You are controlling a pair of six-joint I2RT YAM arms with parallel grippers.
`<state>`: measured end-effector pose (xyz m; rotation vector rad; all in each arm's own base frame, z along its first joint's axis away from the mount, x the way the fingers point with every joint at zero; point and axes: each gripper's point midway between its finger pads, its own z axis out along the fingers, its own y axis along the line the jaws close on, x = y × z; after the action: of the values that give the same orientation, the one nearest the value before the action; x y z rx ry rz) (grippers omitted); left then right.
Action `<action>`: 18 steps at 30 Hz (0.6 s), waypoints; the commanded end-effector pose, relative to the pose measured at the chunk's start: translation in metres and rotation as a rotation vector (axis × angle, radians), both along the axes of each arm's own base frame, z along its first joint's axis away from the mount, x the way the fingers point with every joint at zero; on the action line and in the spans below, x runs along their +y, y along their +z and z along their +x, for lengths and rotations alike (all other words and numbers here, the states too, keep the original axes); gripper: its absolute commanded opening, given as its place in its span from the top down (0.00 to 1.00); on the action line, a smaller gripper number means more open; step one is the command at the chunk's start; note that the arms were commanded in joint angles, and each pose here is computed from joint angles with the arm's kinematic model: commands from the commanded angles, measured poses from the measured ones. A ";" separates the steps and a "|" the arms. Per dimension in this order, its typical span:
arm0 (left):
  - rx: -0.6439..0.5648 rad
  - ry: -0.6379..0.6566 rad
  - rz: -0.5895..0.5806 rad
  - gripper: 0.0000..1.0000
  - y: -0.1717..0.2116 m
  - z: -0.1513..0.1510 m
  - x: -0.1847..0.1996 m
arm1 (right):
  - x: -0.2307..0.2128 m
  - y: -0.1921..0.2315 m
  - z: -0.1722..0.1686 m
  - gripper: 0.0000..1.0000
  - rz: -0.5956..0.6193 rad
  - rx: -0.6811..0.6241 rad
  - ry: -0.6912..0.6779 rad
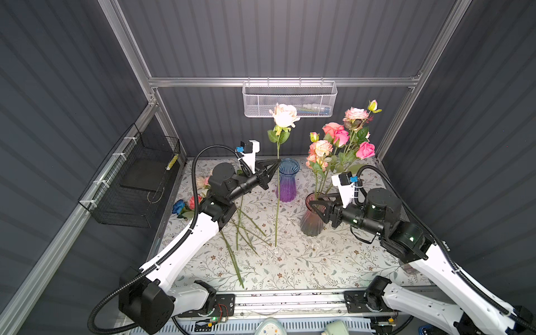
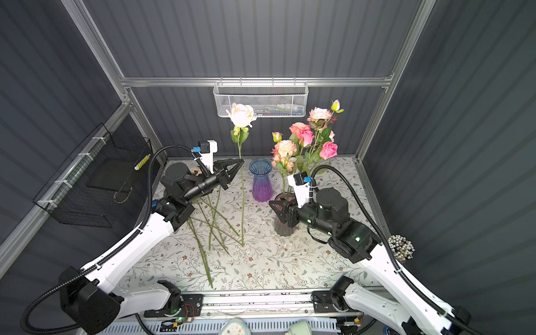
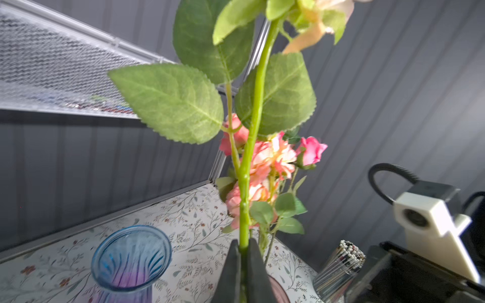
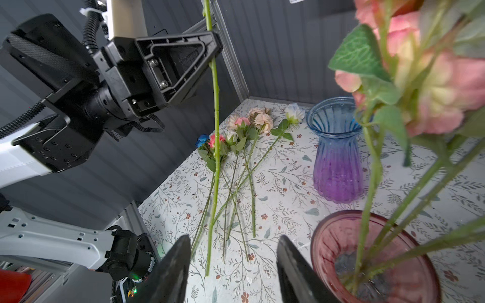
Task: Arrange the flowers into the vase
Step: 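Lift the white rose high with the left gripper toward the pink vase, then grasp the white rose stem with the right gripper beside the left gripper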
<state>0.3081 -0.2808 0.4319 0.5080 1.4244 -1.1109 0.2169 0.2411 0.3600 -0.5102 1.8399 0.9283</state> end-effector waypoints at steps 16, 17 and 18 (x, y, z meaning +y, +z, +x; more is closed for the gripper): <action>-0.102 -0.133 -0.060 1.00 0.021 -0.056 -0.020 | 0.065 0.015 0.031 0.61 0.105 0.055 0.102; -0.101 -0.134 -0.062 1.00 0.021 -0.057 -0.020 | 0.067 0.016 0.031 0.63 0.109 0.055 0.107; -0.097 -0.135 -0.062 1.00 0.020 -0.057 -0.020 | 0.067 0.015 0.033 0.64 0.109 0.058 0.102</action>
<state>0.2615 -0.3059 0.4383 0.6058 1.3427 -1.2106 0.2509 0.3025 0.3576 -0.5126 1.8670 1.0749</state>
